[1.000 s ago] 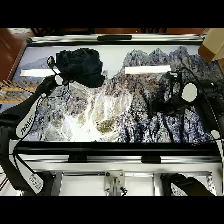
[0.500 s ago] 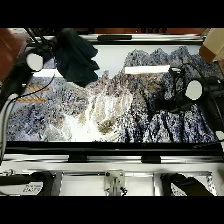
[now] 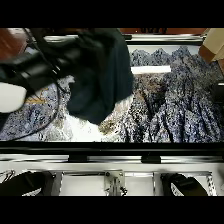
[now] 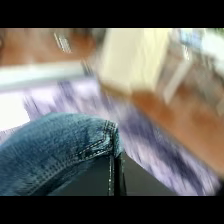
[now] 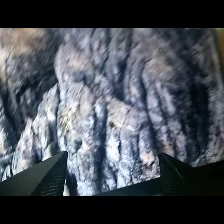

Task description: Fold the shirts.

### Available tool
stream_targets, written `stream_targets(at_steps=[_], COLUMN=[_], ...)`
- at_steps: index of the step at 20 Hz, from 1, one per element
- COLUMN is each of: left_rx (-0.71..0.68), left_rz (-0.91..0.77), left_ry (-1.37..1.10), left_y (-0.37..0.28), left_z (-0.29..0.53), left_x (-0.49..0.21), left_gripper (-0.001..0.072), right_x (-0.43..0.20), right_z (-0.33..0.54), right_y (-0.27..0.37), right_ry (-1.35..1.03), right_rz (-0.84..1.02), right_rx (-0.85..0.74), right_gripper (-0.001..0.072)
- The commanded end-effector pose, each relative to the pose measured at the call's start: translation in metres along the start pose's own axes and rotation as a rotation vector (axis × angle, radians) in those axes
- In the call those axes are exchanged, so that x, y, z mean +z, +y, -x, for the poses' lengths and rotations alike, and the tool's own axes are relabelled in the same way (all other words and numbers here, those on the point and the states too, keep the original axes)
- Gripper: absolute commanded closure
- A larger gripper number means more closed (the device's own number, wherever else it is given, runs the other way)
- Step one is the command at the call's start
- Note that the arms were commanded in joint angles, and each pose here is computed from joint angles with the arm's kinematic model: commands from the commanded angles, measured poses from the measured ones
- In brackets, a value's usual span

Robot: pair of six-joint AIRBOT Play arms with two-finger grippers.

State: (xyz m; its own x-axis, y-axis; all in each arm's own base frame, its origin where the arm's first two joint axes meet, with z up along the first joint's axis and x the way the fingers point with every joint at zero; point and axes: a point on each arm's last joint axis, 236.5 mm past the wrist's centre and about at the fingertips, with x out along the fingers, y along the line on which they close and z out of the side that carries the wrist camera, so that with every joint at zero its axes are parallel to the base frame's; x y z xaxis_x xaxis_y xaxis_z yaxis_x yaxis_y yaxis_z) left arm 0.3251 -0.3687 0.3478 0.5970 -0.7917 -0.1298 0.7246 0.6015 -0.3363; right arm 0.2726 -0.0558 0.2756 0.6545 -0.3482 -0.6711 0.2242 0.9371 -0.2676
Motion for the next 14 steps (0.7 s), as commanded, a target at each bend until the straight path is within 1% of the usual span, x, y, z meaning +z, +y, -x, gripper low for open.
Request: stream_targets(at_steps=[1, 4, 5, 6, 7, 8, 10, 12, 14], left_rx=[-0.043, -0.008, 0.005, 0.007, 0.014, 0.033, 0.116, 0.278, 0.450], left_rz=[0.072, 0.227, 0.251, 0.263, 0.268, 0.271, 0.254, 0.264, 0.310], left_ry=[0.260, 0.415, 0.459, 0.475, 0.473, 0.476, 0.507, 0.560, 0.626], left_y=[-0.027, -0.030, -0.031, -0.031, -0.027, -0.017, 0.025, 0.093, 0.158], left_z=[-0.027, -0.053, -0.059, -0.062, -0.062, -0.058, -0.037, 0.001, 0.050], left_x=[-0.115, -0.204, -0.224, -0.232, -0.230, -0.223, -0.202, -0.180, -0.175], left_gripper=[0.0636, 0.0630, 0.0510, 0.0228, -0.0008, -0.0006, -0.0005, -0.0005, -0.0005], right_x=[-0.002, -0.014, -0.015, -0.014, -0.012, -0.011, -0.012, -0.013, -0.017], right_z=[0.046, 0.050, 0.048, 0.045, 0.041, 0.036, 0.020, -0.003, -0.032], right_y=[-0.041, -0.030, -0.016, 0.001, 0.019, 0.037, 0.065, 0.086, 0.102], right_ry=[-0.117, -0.083, -0.064, -0.050, -0.034, -0.008, 0.057, 0.127, 0.208], right_rz=[-0.115, -0.149, -0.138, -0.126, -0.113, -0.093, -0.040, 0.033, 0.093], right_rx=[-0.044, 0.018, 0.067, 0.126, 0.185, 0.237, 0.300, 0.320, 0.312], right_gripper=[0.0027, 0.0027, 0.0027, 0.0027, 0.0027, 0.0026, 0.0025, 0.0025, 0.0026])
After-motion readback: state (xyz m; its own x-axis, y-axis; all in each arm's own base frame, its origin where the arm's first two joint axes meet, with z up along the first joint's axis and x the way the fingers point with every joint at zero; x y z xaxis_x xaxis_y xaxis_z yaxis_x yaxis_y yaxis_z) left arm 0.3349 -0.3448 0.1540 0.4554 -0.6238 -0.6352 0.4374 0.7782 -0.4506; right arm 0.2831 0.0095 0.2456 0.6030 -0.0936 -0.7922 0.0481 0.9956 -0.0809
